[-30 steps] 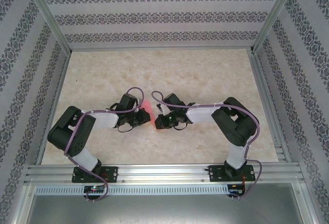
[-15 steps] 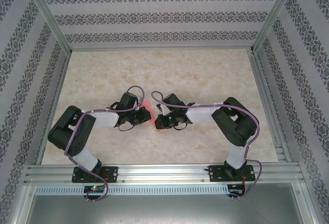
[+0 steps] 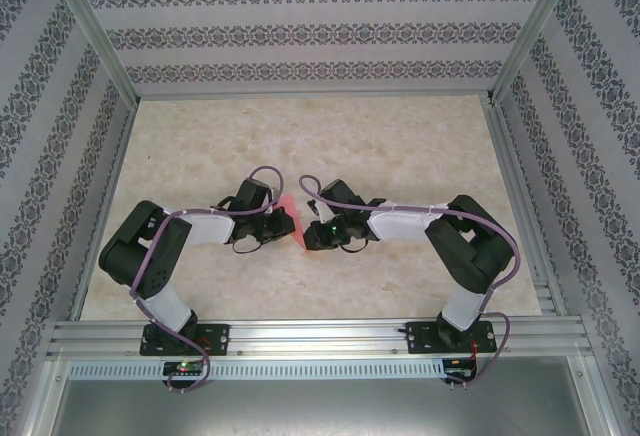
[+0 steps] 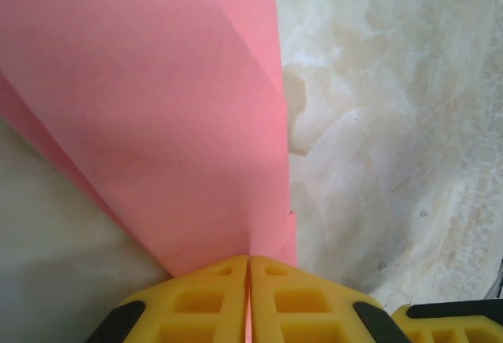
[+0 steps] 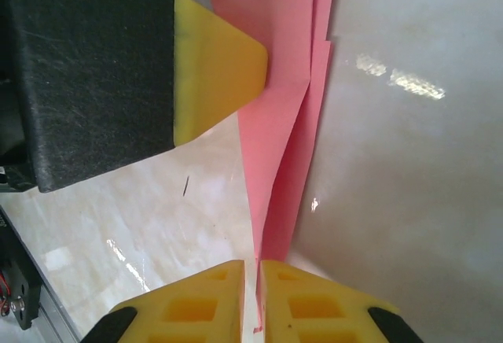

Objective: Fold a paper plane with a square sheet of paper (pick it up from the middle)
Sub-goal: Fold the wing for the fifth time at the center of the table.

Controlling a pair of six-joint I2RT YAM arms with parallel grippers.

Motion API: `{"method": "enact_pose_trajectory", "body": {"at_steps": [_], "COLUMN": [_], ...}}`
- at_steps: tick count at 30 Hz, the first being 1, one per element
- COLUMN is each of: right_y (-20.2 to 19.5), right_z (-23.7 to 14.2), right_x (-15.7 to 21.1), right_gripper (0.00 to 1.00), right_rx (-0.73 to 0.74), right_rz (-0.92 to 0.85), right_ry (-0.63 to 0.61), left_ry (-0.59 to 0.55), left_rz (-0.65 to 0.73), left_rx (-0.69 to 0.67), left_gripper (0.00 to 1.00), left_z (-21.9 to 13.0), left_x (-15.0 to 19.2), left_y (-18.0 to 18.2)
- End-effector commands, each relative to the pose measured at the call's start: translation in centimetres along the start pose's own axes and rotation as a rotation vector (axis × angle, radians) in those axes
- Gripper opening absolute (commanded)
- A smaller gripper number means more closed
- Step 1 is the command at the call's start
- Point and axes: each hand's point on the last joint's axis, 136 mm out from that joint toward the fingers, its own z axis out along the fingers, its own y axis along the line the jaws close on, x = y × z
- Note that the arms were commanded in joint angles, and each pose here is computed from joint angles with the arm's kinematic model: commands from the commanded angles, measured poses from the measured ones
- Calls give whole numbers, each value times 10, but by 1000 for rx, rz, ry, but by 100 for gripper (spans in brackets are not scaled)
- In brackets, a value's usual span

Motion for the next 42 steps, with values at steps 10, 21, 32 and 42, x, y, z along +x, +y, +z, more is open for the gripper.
{"method": "enact_pose_trajectory", "body": {"at_steps": [10,21,32,42], "right_y": [-3,-8,3,16], "right_z": [8,19,-7,2], "right_x": [9,24,2,-8], "right_gripper": [12,8,15,11], "right_rx": [4,16,39,-12], "right_rz": [5,5,-27,-55], "right_ry": [33,87,-15,-20], "left_ry": [13,14,10,12], "left_rz": [-13,-23,-24,-25], "left_rx": [-71,-75,-80,-80], "left_gripper": [10,10,10,10], "left_z": [4,4,3,4], "left_x": [7,8,8,9], "left_y": [17,19,19,21]}}
